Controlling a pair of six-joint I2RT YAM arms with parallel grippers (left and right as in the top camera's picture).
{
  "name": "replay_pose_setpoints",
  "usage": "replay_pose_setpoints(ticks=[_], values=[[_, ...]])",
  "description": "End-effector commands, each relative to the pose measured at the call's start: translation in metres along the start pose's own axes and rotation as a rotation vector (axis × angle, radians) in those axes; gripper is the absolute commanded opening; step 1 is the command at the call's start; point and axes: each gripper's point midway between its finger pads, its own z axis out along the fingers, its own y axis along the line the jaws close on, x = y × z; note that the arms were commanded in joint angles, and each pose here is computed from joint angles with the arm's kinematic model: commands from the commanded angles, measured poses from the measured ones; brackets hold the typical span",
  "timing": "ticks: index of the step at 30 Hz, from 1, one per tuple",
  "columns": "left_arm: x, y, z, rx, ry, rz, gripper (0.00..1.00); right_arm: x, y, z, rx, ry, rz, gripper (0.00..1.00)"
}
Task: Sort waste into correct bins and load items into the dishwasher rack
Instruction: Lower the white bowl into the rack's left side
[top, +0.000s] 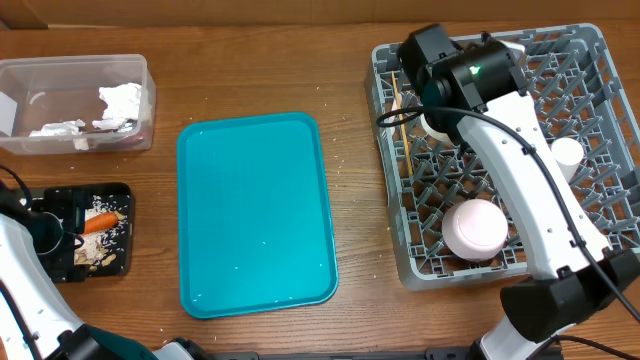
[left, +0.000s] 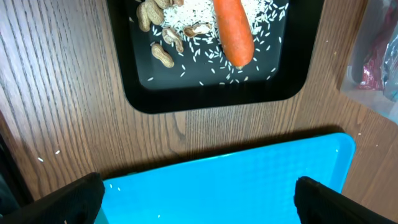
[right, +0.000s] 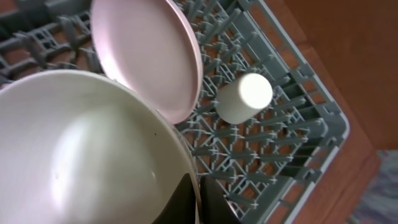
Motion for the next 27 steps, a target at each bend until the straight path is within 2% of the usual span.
replay_pose_setpoints(ticks=[1,8,12,19,24,27], values=[[-0.001,0.003,0.001,-0.012,-0.004,-0.022,1.00,0.003,-0.007,0.008,0.055,-0.011,0.007,0.04],[-0.001,0.003,0.001,-0.012,-0.004,-0.022,1.00,0.008,-0.005,0.011,0.050,0.009,-0.002,0.04],[-0.001,0.003,0.001,-0.012,-0.004,-0.022,1.00,0.022,0.004,0.012,-0.002,0.081,-0.027,0.04],[-0.001,0.003,0.001,-0.012,-0.004,-0.022,1.00,0.037,0.014,0.040,0.017,0.116,-0.033,0.04],[-0.001,0.003,0.001,-0.012,-0.004,-0.022,1.00,0.061,0.042,0.064,-0.125,0.256,-0.048,0.05],[-0.001,0.003,0.001,-0.012,-0.004,-0.022,1.00,0.064,0.047,0.066,-0.176,0.301,-0.064,0.12]])
